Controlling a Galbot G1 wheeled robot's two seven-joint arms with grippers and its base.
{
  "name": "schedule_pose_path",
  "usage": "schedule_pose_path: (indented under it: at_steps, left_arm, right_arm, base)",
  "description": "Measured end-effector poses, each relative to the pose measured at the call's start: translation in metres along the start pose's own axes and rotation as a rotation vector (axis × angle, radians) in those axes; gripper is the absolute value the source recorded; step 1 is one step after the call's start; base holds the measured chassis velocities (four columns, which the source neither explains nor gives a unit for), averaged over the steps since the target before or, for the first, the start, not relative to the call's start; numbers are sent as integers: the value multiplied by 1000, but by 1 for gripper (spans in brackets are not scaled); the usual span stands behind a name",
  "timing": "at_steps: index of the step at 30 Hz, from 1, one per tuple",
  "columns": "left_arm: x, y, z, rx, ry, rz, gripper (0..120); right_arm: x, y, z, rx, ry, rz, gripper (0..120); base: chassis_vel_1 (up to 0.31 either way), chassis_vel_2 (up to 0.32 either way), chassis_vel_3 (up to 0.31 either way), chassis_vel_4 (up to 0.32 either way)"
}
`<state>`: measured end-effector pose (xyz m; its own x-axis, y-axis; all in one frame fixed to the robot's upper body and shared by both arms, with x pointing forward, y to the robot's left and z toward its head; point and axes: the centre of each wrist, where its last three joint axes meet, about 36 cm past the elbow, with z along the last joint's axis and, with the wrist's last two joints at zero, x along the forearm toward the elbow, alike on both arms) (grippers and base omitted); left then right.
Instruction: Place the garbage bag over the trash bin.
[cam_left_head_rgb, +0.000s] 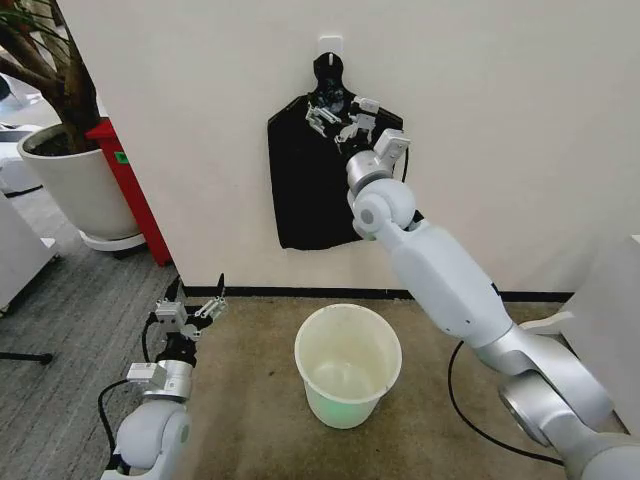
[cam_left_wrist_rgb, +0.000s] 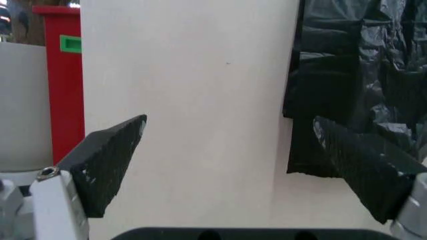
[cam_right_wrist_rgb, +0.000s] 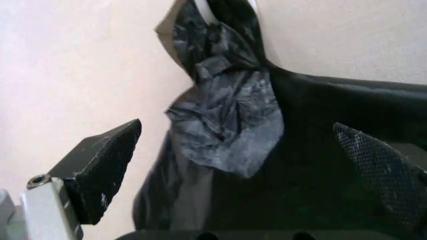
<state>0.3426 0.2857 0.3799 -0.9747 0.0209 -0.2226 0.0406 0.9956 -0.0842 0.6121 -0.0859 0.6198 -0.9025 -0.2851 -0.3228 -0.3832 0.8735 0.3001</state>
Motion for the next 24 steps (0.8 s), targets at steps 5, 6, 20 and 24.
schedule_pose_path:
  at_steps: [5, 6, 20, 24]
  left_arm:
    - [0, 1, 1, -2, -2, -3, 99]
    - [0, 1, 1, -2, -2, -3, 99]
    - [-1, 2, 7, -8, 6, -9, 99]
    - [-1, 1, 8, -7, 6, -10, 99]
  right_arm:
    - [-6, -5, 2, 7, -4, 7, 100]
    - [-7, -5, 2, 7, -6, 8, 99]
    - [-4, -8, 2, 10, -16, 11, 56]
    - [-4, -7, 3, 10, -19, 12, 41]
  base:
    - [0, 0, 0, 0]
    - [0, 0, 0, 0]
    - [0, 0, 0, 0]
    - [0, 0, 0, 0]
